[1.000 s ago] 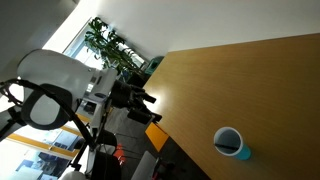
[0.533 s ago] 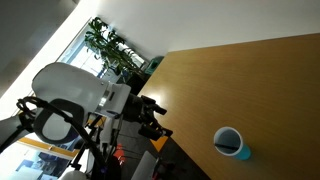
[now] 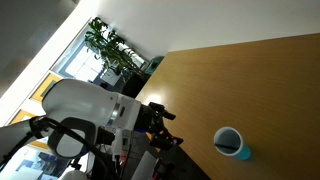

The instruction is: Remove the pen from the cup and put it on the table

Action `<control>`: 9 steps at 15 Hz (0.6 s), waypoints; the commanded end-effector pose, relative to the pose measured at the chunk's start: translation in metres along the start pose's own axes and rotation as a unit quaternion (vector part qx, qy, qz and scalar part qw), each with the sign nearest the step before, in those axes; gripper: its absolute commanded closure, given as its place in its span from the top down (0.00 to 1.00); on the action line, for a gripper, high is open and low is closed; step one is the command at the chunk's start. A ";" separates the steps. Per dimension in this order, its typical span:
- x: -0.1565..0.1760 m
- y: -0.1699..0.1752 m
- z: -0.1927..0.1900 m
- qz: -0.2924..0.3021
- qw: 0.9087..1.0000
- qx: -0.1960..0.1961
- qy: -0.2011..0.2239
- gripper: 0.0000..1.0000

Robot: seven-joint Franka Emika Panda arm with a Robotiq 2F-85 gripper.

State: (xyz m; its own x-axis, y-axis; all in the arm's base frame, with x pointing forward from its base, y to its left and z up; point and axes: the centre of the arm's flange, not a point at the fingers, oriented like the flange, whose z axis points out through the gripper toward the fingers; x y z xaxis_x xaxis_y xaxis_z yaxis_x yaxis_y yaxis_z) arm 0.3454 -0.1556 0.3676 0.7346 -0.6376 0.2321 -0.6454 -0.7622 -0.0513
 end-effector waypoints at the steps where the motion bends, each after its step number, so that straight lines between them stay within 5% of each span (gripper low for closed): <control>1: -0.002 0.015 0.031 0.043 0.999 -0.007 0.016 1.00; 9: 0.011 0.024 0.052 0.049 0.999 -0.012 0.000 1.00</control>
State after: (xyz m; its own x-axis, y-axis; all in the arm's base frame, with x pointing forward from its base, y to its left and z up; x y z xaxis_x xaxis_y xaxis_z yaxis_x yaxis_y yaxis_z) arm 0.3491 -0.1866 0.3180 0.6675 -0.7089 0.2278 -0.7190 -0.6932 -0.0507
